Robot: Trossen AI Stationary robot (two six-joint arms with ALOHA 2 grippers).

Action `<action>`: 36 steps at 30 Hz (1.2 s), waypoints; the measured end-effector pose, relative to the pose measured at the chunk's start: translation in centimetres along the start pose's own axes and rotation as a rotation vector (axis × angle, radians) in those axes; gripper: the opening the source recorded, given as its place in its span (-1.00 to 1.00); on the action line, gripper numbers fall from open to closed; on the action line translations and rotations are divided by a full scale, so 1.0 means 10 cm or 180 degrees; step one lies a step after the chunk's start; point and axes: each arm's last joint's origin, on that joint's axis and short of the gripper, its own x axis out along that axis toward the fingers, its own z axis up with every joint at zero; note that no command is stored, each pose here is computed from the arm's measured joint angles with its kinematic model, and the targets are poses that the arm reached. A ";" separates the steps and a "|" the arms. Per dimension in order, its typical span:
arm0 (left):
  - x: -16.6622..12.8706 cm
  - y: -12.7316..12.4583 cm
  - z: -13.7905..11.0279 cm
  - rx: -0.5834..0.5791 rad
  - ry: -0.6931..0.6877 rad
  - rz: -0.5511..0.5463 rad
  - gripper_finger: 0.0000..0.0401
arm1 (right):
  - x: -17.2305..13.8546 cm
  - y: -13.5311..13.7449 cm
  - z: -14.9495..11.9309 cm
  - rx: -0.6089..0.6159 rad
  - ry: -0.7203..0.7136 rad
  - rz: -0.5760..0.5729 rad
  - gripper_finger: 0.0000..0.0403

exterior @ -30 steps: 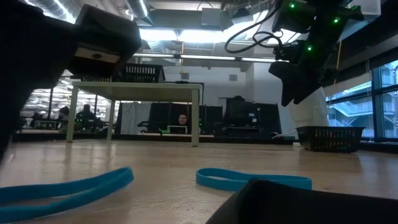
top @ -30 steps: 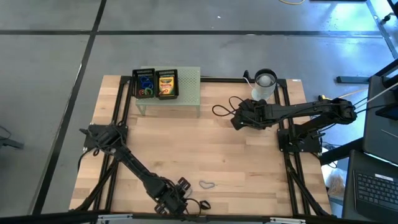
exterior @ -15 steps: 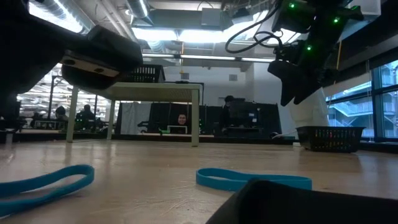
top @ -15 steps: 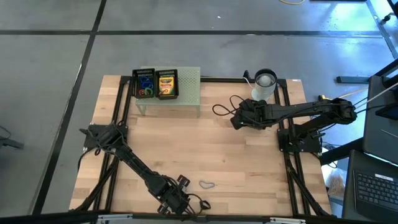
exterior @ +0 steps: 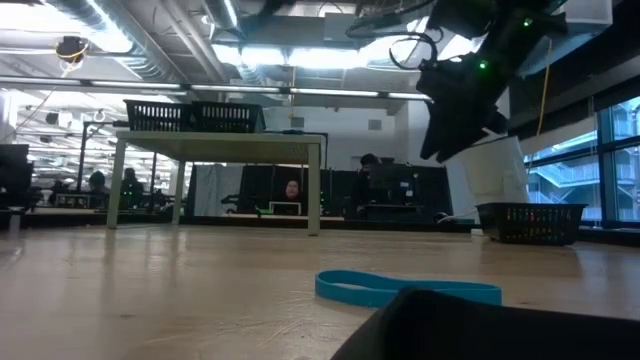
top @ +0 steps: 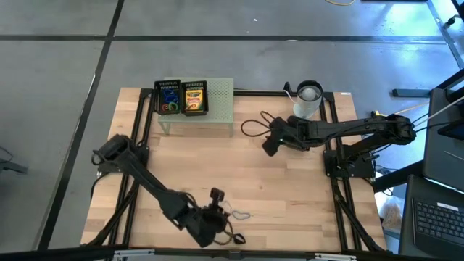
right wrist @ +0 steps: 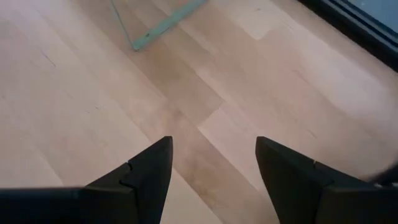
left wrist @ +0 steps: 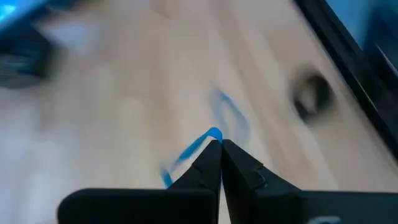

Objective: Pick & Place Office Desk Supplies
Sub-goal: Put the blue rubber band into the black bin

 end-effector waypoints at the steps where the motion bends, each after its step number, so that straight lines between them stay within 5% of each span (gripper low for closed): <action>1: -0.06 0.05 0.04 -0.0121 -0.0109 0.0130 -0.99 | 0.00 0.01 0.01 0.0019 -0.0033 0.0024 0.15; 8: -0.44 0.30 0.23 -0.0772 -0.0670 0.0770 -0.99 | 0.00 0.03 0.01 0.0333 0.0130 0.0321 0.15; 13: -0.62 0.41 0.27 -0.0942 -0.0821 0.0957 -0.99 | -0.08 0.26 0.02 0.0098 0.0014 0.1015 0.15; 25: -0.68 0.42 0.34 -0.0945 -0.0963 0.0583 -0.98 | -0.71 1.00 -0.08 -0.1378 -0.1319 0.3019 0.15; 36: -0.72 0.53 0.61 -0.0567 -0.1663 0.0322 -0.99 | -1.04 1.21 -0.25 -0.1689 -0.1957 0.3287 0.15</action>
